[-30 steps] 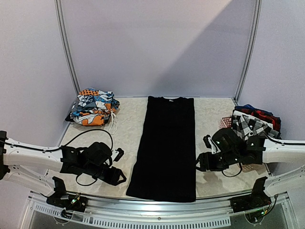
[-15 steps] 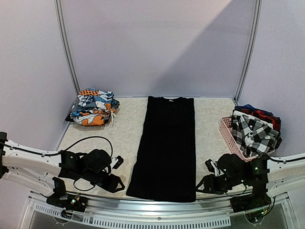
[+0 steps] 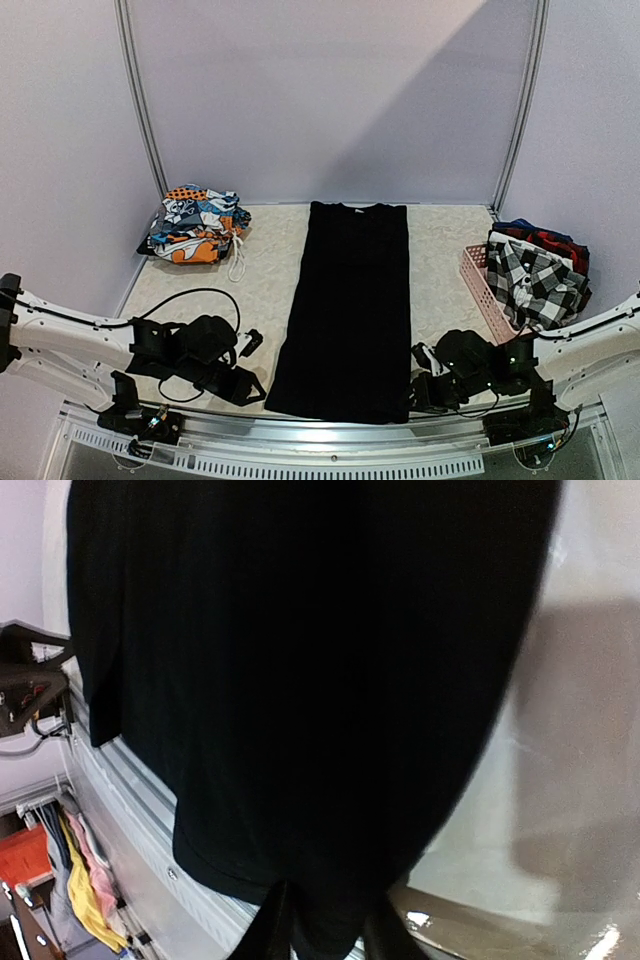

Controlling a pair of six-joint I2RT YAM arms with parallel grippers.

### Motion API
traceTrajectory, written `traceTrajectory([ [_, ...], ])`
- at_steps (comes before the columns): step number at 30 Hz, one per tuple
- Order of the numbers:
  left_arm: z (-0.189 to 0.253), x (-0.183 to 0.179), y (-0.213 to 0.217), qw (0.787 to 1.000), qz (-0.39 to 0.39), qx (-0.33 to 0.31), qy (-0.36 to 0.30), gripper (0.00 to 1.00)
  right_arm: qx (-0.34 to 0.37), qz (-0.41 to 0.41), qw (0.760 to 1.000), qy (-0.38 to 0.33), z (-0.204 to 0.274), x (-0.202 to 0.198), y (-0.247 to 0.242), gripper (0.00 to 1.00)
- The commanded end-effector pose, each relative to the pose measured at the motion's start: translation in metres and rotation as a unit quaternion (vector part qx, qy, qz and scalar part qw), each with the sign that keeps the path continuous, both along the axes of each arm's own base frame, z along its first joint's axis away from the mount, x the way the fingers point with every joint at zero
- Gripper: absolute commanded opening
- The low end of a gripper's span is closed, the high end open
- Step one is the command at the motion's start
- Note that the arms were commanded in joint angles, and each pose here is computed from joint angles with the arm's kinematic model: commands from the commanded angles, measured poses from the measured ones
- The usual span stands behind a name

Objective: Fold and stack the mixed laundry pile
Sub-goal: Pick up the rectangle-folded T-shirt from the center of the board.

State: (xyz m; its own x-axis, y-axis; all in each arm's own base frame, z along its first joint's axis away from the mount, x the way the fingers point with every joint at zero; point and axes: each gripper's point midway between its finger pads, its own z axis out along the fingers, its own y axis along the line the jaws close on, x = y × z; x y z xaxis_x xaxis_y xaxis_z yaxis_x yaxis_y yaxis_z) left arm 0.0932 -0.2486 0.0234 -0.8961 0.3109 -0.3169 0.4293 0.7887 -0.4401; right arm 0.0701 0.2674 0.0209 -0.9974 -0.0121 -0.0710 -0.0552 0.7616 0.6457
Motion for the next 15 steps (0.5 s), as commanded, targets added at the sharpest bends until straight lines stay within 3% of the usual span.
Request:
traceTrajectory([
  [1, -0.006, -0.006, -0.002, 1.0, -0.01, -0.004, 0.006, 0.46, -0.013, 0.02, 1.0, 0.01, -0.005, -0.006, 0.003, 0.17],
  [7, -0.008, -0.005, -0.005, 1.0, -0.007, -0.009, 0.006, 0.47, -0.035, 0.023, 0.999, 0.012, -0.011, -0.008, -0.005, 0.01],
  [15, -0.011, -0.002, -0.011, 1.0, -0.004, -0.01, 0.004, 0.47, -0.043, 0.017, 0.999, 0.002, -0.01, -0.007, -0.014, 0.0],
])
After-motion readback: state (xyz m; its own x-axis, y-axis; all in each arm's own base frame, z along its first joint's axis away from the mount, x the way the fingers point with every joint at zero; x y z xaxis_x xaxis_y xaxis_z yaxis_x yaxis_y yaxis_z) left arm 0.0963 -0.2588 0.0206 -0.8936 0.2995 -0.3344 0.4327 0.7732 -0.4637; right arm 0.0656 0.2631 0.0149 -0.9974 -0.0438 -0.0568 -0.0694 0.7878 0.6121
